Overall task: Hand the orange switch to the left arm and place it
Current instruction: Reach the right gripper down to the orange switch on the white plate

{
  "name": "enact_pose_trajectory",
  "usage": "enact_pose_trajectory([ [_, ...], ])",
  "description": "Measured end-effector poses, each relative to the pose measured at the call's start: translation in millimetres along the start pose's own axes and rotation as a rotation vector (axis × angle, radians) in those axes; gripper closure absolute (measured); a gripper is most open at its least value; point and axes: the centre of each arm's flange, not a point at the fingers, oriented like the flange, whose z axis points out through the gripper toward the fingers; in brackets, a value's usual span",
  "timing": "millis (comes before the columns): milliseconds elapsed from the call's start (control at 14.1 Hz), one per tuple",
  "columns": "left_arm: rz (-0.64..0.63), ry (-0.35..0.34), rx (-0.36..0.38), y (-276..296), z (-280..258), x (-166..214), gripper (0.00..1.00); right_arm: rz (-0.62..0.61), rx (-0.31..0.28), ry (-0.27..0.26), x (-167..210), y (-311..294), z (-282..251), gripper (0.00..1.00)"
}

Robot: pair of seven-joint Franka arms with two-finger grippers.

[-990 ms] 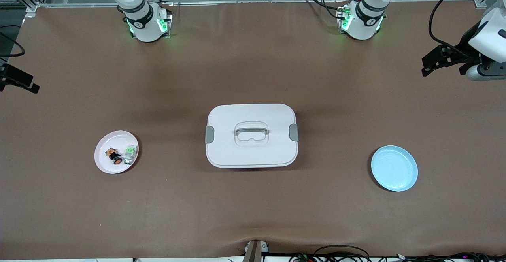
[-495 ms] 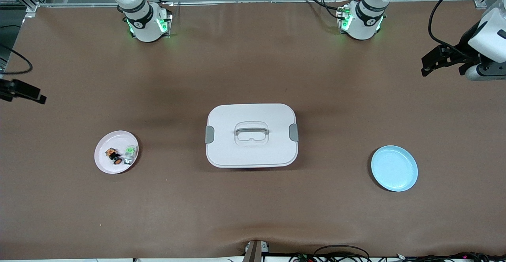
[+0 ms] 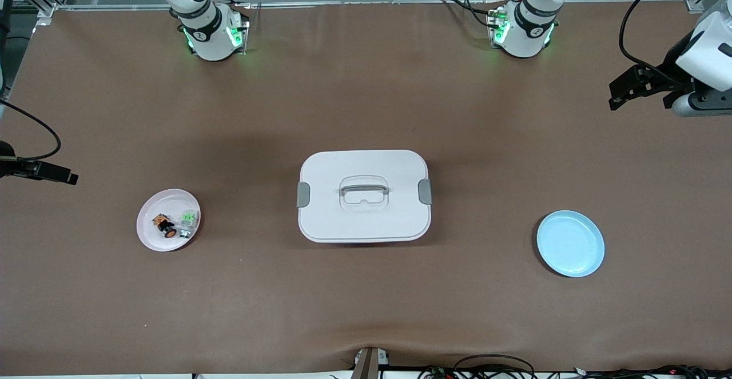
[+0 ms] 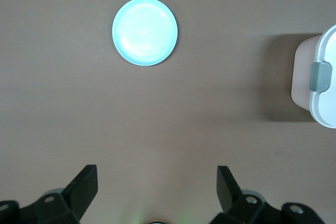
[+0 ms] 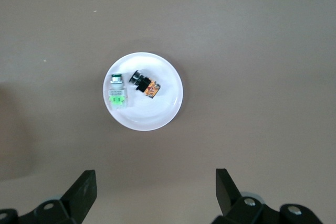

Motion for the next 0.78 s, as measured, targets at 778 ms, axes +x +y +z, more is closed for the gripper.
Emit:
enact_pose_trajectory([
  [778, 0.0, -0.001, 0.0, 0, 0, 0, 0.0, 0.514, 0.024, 0.032, 25, 5, 137, 0.0],
])
